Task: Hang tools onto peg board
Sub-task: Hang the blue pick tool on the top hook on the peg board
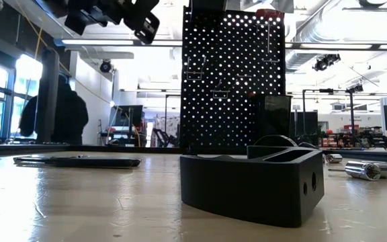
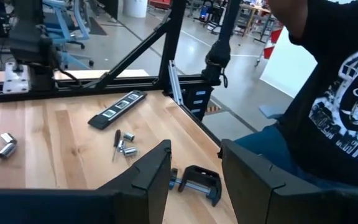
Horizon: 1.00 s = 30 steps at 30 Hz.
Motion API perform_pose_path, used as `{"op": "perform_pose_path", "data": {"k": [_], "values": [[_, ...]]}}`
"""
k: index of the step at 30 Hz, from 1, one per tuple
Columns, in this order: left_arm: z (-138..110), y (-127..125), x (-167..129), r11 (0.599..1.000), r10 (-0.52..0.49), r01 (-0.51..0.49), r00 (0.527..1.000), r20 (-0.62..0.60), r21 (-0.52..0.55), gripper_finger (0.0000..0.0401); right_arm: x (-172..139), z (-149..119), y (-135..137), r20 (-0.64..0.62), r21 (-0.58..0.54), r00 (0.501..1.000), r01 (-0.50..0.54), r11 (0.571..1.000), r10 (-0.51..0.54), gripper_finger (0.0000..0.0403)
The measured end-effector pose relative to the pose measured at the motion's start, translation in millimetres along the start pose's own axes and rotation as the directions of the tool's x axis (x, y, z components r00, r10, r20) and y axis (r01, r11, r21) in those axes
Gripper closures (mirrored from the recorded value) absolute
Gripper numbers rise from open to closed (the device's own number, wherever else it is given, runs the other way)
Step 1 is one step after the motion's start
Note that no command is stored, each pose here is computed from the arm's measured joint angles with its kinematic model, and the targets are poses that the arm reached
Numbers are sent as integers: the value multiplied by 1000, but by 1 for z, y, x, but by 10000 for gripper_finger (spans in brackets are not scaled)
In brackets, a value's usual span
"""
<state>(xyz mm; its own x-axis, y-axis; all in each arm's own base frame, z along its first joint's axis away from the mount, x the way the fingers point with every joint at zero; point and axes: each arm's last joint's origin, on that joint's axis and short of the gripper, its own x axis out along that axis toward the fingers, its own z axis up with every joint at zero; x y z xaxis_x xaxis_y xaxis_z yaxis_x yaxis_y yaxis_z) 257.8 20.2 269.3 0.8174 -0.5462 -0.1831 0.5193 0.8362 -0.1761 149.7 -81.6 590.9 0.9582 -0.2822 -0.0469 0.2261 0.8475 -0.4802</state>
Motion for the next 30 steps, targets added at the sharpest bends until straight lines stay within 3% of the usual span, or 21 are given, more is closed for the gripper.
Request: {"op": "perform_pose_path", "data": {"k": [7, 15, 30], "values": [[-2, -5, 4, 1000, -24, 24, 1000, -17, -7, 268, 3, -21, -31, 20, 67, 998, -53, 996, 52, 391], [-5, -7, 5, 1000, -29, 29, 999, -46, 6, 268, -10, -34, -44, 18, 122, 993, -115, 986, 113, 391], [-5, -7, 5, 1000, -25, 25, 999, -46, 7, 268, -34, -43, -43, -84, 184, 993, -71, 980, 88, 391]]}}
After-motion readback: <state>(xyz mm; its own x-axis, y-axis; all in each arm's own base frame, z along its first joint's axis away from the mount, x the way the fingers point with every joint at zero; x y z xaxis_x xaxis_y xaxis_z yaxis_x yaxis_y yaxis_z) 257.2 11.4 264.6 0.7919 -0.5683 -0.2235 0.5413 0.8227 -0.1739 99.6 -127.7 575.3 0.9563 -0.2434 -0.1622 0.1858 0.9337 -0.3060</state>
